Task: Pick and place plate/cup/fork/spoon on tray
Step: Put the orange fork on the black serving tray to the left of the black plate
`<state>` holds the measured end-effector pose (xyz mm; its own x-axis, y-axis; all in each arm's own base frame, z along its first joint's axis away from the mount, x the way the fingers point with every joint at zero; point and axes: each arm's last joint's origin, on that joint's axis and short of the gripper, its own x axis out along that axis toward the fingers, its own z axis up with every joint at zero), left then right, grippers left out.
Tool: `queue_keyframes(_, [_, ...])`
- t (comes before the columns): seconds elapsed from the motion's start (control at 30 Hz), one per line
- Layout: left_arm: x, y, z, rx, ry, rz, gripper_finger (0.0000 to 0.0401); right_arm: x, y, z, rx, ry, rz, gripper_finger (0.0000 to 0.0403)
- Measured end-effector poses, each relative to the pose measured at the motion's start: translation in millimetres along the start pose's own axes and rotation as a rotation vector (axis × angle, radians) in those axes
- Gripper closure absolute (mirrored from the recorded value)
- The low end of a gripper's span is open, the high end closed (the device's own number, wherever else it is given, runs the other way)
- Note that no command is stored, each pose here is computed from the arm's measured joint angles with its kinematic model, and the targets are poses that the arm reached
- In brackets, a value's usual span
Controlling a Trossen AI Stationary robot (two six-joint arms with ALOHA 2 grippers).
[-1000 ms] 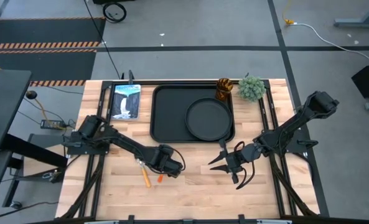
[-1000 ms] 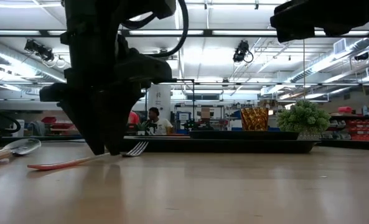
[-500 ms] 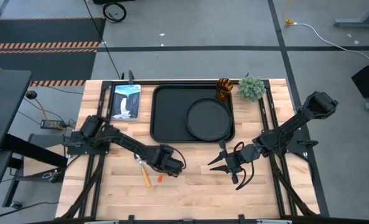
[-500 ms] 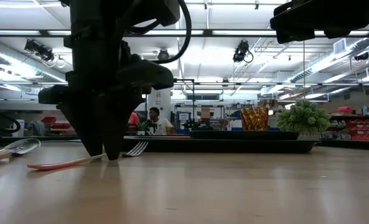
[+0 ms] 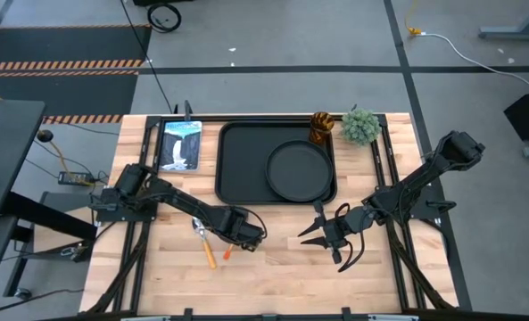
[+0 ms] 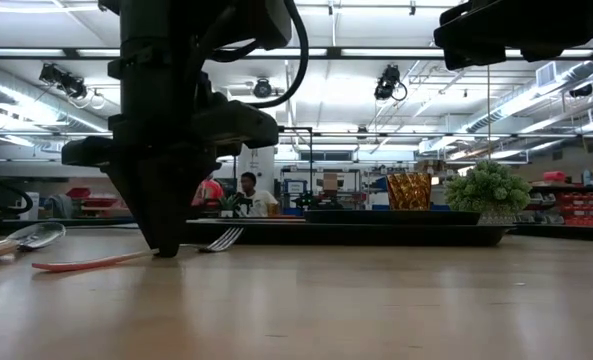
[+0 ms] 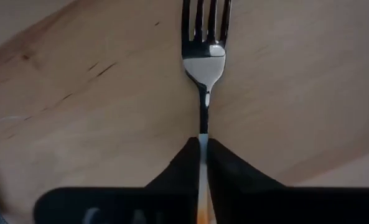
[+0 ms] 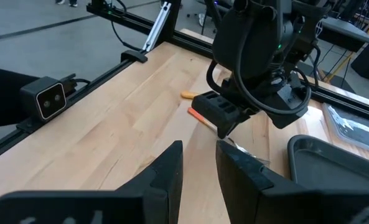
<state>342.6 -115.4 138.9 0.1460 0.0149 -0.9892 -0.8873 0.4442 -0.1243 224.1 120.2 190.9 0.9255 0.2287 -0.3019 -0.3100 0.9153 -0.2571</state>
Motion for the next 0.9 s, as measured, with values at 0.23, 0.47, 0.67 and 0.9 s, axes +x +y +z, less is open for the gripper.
queue_keyframes(0.23, [-4.4, 0.7, 0.3, 0.004, 0.003, -0.011, 0.0385, 0.0, 0.0, 0.0, 0.0, 0.0, 0.0, 0.03])
queue_keyframes(0.47, [-22.0, -3.1, 1.1, 0.003, 0.011, -0.097, 0.0382, -0.1, 0.0, 0.1, 0.0, 0.0, 0.0, 0.03])
queue_keyframes(0.67, [-36.7, -4.0, 4.0, -0.004, 0.006, -0.159, 0.038, -0.1, 0.0, 0.1, 0.0, -0.001, 0.0, 0.03])
queue_keyframes(0.9, [-46.5, 4.5, 39.8, -0.042, -0.121, -0.157, 0.038, -0.1, -0.3, 1.7, 0.004, -0.017, -0.002, 0.03])
